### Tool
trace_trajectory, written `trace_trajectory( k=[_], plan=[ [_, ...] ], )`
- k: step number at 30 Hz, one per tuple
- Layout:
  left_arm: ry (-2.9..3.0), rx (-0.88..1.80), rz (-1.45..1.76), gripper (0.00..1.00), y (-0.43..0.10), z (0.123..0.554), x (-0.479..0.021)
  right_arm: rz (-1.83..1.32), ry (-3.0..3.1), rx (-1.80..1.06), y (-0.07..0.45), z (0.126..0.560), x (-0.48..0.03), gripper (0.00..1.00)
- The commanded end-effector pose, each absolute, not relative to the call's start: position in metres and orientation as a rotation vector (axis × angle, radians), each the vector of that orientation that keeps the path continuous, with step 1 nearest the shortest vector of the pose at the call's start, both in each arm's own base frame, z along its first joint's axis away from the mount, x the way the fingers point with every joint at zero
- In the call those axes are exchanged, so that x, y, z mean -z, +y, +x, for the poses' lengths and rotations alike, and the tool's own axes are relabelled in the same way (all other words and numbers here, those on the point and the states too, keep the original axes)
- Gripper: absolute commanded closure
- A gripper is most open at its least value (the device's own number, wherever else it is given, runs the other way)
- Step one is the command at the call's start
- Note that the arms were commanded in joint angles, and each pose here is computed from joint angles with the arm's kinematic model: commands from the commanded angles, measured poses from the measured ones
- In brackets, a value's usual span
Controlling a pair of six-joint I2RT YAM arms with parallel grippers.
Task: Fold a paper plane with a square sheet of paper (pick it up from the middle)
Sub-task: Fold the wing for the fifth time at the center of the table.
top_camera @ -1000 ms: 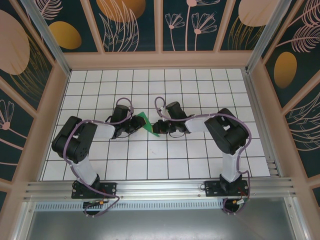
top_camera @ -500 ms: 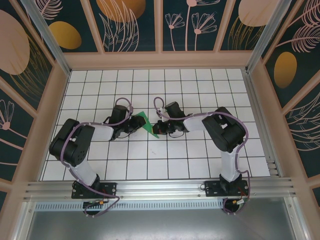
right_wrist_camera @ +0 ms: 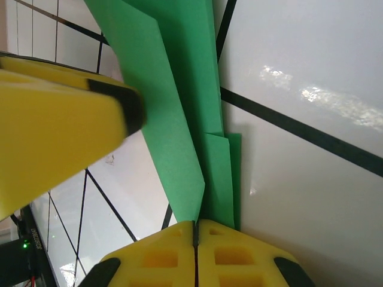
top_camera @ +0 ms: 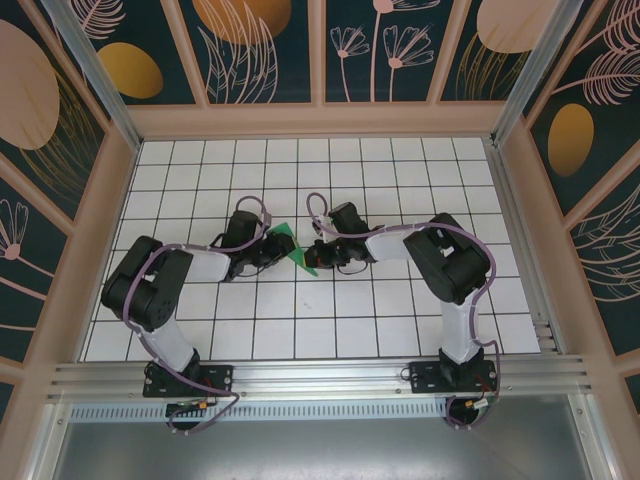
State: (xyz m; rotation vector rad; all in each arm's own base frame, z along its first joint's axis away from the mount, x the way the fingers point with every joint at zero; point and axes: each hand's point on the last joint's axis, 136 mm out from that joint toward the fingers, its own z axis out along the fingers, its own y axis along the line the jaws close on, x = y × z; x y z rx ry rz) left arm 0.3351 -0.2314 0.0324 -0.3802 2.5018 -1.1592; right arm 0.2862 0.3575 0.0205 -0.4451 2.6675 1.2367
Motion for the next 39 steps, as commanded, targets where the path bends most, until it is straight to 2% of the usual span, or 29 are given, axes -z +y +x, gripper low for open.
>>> trace_trajectory(
  k=[1, 7, 21, 28, 33, 35, 39],
  plan=[
    [2.566, 1.046, -0.422, 0.72, -0.222, 0.336, -0.014, -0.446, 2.727, -1.154, 0.351, 0.282, -0.004, 0.91],
    [2.603, 0.968, -0.452, 0.73, -0.214, 0.334, -0.004, -0.500, 2.664, -1.218, 0.357, 0.282, -0.035, 0.86],
    [2.629, 0.918, -0.472, 0.73, -0.208, 0.331, 0.004, -0.493, 2.724, -1.259, 0.345, 0.251, -0.033, 0.84],
    [2.632, 0.914, -0.475, 0.73, -0.208, 0.330, 0.006, -0.460, 2.796, -1.188, 0.335, 0.245, -0.010, 0.92],
    [2.634, 0.908, -0.476, 0.73, -0.207, 0.329, 0.007, -0.459, 2.860, -1.110, 0.323, 0.239, 0.005, 0.93],
    [2.635, 0.909, -0.479, 0.73, -0.207, 0.329, 0.008, -0.469, 2.850, -1.098, 0.324, 0.242, 0.000, 0.91],
    [2.634, 0.912, -0.476, 0.73, -0.207, 0.328, 0.008, -0.509, 2.693, -1.142, 0.336, 0.260, -0.047, 0.82]
  ],
)
